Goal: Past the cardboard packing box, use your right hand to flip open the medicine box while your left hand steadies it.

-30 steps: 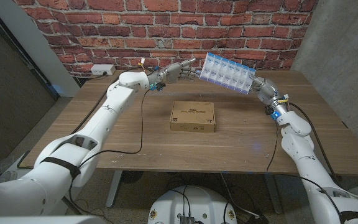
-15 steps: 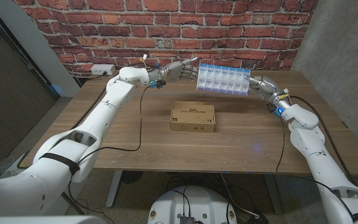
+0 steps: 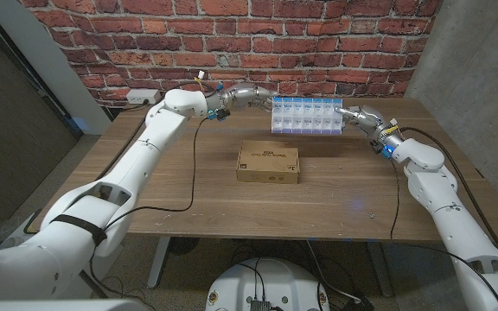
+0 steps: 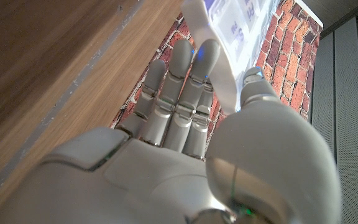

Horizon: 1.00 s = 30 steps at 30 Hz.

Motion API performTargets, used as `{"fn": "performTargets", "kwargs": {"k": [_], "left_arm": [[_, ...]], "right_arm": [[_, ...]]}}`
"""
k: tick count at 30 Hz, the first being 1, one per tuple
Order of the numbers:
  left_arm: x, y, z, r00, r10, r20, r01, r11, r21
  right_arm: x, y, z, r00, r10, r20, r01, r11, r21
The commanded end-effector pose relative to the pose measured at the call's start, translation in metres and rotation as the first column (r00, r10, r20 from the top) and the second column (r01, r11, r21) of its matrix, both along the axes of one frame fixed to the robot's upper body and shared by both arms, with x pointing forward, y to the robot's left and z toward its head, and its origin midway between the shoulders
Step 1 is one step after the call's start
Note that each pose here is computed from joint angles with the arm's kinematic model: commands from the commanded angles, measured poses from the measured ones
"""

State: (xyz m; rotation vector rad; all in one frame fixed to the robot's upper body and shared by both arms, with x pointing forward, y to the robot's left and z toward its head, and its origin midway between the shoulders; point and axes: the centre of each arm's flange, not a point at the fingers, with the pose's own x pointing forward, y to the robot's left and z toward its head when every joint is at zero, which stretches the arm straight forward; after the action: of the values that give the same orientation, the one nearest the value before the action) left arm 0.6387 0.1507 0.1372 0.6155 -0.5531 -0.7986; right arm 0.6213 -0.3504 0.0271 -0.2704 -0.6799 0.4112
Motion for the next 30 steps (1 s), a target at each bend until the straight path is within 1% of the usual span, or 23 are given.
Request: {"fn": "performTargets", "kwargs": {"k": [1,4,9,12,16,18,20,22,24,28,30], "left_arm": [[-0.006,0.001,0.001,1.000,0.020,0.024,-0.020,1.000,-0.010],[-0.007,-0.001,0.001,0.999,0.026,0.027,-0.026,1.000,-0.008],[-0.010,-0.002,0.000,0.996,0.075,0.050,-0.074,0.997,-0.013],[-0.011,-0.002,0.000,0.994,0.097,0.045,-0.096,0.995,-0.021],[-0.016,-0.001,0.001,0.985,0.152,0.080,-0.151,0.988,-0.025],[-0.018,0.001,0.001,0.982,0.168,0.086,-0.166,0.986,-0.034],[-0.020,0.002,0.000,0.976,0.192,0.099,-0.186,0.980,-0.065],[-0.020,0.004,-0.001,0.978,0.191,0.085,-0.183,0.979,-0.091],[-0.021,0.006,-0.001,0.973,0.213,0.092,-0.202,0.973,-0.113],[-0.022,0.008,-0.003,0.975,0.214,0.066,-0.201,0.966,-0.162],[-0.021,0.009,-0.003,0.978,0.203,0.049,-0.193,0.967,-0.165]], "right_arm": [[-0.004,0.013,0.016,0.999,0.007,0.037,-0.006,1.000,-0.027],[-0.005,0.015,0.019,0.999,0.014,0.049,-0.012,0.999,-0.032],[-0.008,0.020,0.027,0.997,0.005,0.071,-0.003,1.000,-0.031],[-0.010,0.024,0.033,0.996,-0.006,0.087,0.008,1.000,-0.027],[-0.011,0.029,0.038,0.994,-0.031,0.101,0.033,0.999,-0.015],[-0.011,0.031,0.041,0.993,-0.037,0.109,0.038,0.999,-0.009],[-0.012,0.033,0.042,0.993,-0.037,0.114,0.038,0.999,-0.002],[-0.012,0.034,0.043,0.992,-0.036,0.118,0.036,0.999,0.001],[-0.012,0.035,0.044,0.992,-0.033,0.121,0.033,0.999,0.002],[-0.013,0.035,0.044,0.992,-0.030,0.124,0.029,1.000,0.005],[-0.013,0.035,0.044,0.992,-0.027,0.122,0.027,1.000,0.000]]}}
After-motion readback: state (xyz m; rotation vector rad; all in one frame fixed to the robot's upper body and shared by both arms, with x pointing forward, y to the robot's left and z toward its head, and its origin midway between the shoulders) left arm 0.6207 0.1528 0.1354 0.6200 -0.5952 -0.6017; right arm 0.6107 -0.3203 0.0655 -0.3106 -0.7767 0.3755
